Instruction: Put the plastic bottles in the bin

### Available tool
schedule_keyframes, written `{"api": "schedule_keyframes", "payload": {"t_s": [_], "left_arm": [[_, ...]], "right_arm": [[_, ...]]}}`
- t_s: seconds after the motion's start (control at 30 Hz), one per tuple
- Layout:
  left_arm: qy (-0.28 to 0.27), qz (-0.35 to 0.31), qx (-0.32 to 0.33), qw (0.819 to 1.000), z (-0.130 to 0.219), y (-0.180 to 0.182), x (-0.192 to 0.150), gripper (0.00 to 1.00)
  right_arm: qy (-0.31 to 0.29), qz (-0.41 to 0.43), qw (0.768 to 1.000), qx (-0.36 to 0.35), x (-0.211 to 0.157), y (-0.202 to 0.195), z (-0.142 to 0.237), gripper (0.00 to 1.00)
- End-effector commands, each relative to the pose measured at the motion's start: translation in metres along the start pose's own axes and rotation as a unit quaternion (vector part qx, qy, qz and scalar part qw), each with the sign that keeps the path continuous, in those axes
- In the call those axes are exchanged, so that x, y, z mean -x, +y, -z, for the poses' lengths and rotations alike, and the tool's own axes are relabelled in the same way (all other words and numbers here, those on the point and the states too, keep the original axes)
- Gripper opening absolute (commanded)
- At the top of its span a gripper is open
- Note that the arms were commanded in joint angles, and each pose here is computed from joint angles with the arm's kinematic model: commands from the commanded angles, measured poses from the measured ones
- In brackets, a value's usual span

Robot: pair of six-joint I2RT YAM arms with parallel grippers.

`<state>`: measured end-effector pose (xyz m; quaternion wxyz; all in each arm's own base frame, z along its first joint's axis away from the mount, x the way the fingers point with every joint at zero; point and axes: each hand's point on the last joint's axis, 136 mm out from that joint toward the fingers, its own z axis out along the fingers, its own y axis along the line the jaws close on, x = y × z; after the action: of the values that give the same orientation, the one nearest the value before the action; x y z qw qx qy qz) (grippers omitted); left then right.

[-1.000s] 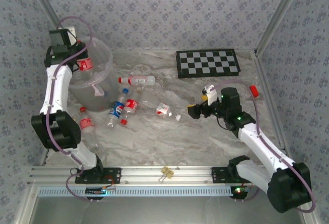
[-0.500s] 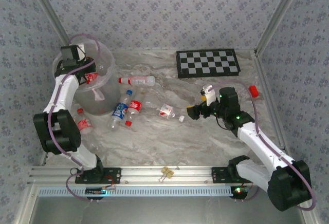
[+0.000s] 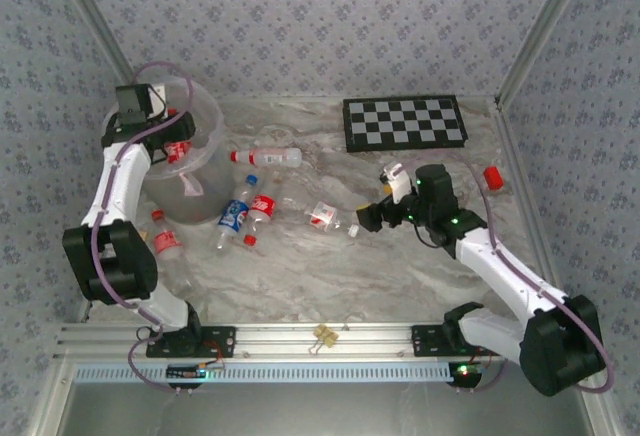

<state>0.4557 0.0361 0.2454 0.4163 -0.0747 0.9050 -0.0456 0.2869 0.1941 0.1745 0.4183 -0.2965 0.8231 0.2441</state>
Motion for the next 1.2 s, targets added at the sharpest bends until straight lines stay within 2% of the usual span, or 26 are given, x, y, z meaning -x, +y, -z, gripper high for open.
{"api": "schedule_keyframes", "payload": {"t_s": [0.0,0.1,0.27,0.47,0.63,0.7,0.87,1.0,1.17], "left_arm": [[-0.011,-0.009,-0.031,0.999,0.043,-0.020,0.018,0.67],[-0.026,-0.016,-0.039,0.999,0.061,-0.027,0.029,0.73],[-0.039,-0.019,-0.038,0.998,0.094,-0.038,0.037,0.83],[-0.090,-0.094,-0.033,0.991,0.158,-0.090,0.053,0.91],[-0.118,-0.087,-0.134,0.980,0.196,-0.149,0.046,0.91],[-0.111,-0.076,-0.187,0.973,0.200,-0.175,0.034,0.90],[-0.083,-0.042,-0.262,0.961,0.187,-0.217,0.001,0.90],[-0.063,-0.006,-0.291,0.955,0.174,-0.228,-0.019,0.90],[-0.054,0.047,-0.347,0.935,0.168,-0.243,-0.029,0.90]], "right_arm": [[0.039,0.038,0.999,-0.001,-0.002,0.006,-0.007,1.00],[0.086,0.061,0.994,0.020,-0.012,0.020,-0.018,1.00],[0.159,0.097,0.982,0.016,-0.033,0.028,-0.038,1.00],[0.214,0.109,0.971,0.007,-0.051,0.029,-0.062,1.00],[0.229,0.115,0.966,0.020,-0.056,0.036,-0.084,1.00],[0.242,0.122,0.962,0.017,-0.062,0.036,-0.095,1.00],[0.258,0.132,0.957,0.007,-0.070,0.034,-0.117,1.00],[0.268,0.130,0.954,-0.007,-0.076,0.027,-0.125,1.00],[0.272,0.124,0.954,-0.018,-0.081,0.023,-0.127,0.98]]}}
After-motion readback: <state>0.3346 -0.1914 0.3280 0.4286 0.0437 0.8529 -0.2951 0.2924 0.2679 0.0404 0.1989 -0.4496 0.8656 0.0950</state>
